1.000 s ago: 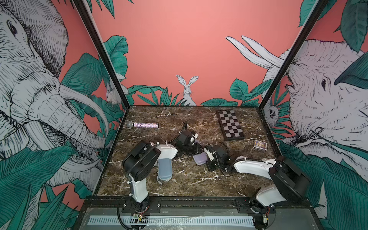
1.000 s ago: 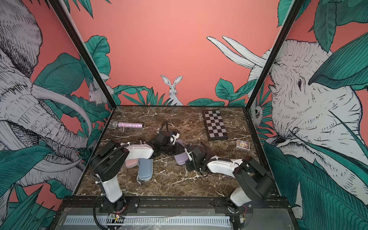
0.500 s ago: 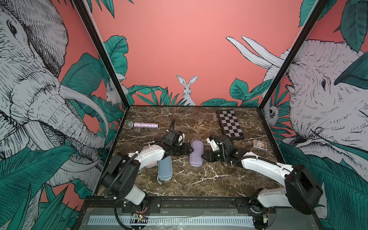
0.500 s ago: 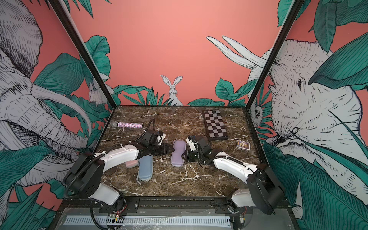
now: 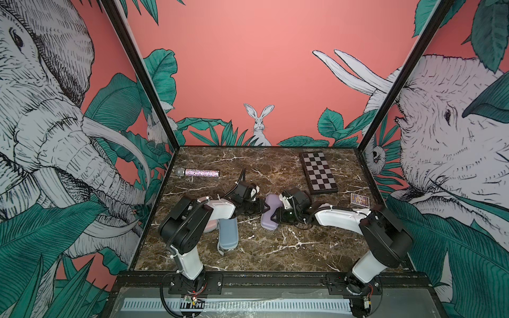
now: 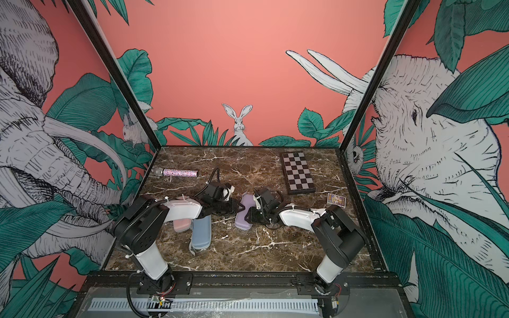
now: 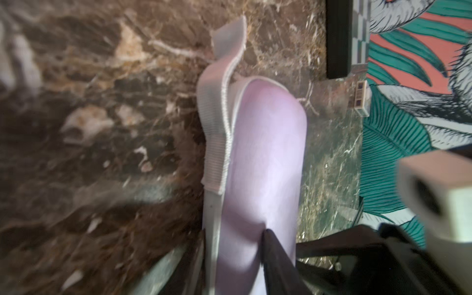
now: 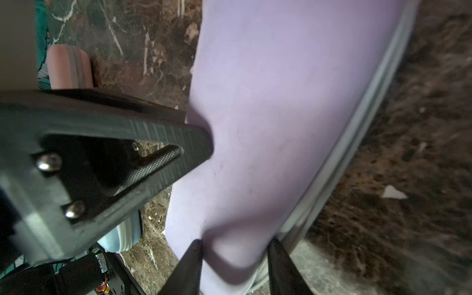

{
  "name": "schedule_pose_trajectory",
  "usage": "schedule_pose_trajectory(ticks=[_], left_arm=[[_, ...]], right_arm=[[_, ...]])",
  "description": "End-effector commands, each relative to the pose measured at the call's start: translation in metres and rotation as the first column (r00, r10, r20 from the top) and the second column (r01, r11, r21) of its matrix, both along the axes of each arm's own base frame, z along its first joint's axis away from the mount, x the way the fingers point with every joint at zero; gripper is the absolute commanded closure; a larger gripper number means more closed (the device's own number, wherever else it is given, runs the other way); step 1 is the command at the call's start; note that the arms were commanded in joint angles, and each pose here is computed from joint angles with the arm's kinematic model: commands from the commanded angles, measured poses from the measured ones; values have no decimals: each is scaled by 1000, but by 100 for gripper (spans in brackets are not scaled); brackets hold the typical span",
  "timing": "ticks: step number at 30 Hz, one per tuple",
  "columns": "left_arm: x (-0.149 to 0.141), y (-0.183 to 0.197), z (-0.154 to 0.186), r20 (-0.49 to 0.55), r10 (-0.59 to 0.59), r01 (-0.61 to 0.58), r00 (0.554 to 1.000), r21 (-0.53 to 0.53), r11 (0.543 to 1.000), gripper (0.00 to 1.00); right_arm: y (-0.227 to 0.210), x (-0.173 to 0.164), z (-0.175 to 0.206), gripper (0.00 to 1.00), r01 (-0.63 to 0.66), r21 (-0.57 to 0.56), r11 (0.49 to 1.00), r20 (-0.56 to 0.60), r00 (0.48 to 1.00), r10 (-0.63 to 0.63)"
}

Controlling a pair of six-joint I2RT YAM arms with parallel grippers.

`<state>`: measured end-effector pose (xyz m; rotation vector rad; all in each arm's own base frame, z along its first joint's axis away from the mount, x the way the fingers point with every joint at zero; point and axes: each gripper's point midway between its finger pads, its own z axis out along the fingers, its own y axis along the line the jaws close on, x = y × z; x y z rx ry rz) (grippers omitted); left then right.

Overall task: Put umbrellas into zippered umbrella sleeves
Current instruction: Adjust the umbrella sleeve at the center of the board, then zip the zipper on the umbrella sleeve.

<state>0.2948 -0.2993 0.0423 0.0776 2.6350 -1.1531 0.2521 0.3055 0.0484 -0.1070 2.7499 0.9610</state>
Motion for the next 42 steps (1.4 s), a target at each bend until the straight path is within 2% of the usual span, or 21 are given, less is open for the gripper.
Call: schedule_pose_trajectory(ticks=[1, 3, 7, 11, 15, 18, 22, 30, 42], left_arm=[[-3, -10, 1, -18, -32, 32, 999, -16, 999, 66], [1, 7, 1, -20, -2, 2, 1000, 21, 1000, 63], [-3, 29, 7, -14, 27, -26, 1000, 73, 997, 49], [-5, 33, 11, -7, 28, -27, 1000, 90, 996, 45], [-10, 25, 13, 7, 7, -8, 1000, 91, 996, 38], [-20, 8, 9, -11, -20, 20, 1000, 42, 999, 36], [-29, 3, -6, -33, -17, 19, 999, 56, 998, 39], [-40, 9, -34, -64, 1, 6, 998, 104, 995, 46], [-46, 12, -54, -89, -1, 12, 996, 122, 992, 52]], right_arm=[[13, 7, 14, 61, 5, 56, 998, 27, 1000, -6], [-2, 8, 16, 58, 10, 8, 1000, 54, 998, -10], [-37, -3, 34, 48, -34, -145, 989, 159, 986, 58], [-55, -26, 23, 46, -69, -296, 953, 229, 963, 141], [-39, -41, 18, 46, -95, -332, 939, 316, 926, 205], [-26, -41, 13, 46, -85, -387, 918, 381, 892, 243], [-13, -39, -2, 46, -60, -373, 926, 409, 885, 222], [2, -29, -1, 49, -9, -405, 914, 458, 863, 212], [-1, -24, -18, 64, -11, -478, 878, 414, 879, 236]])
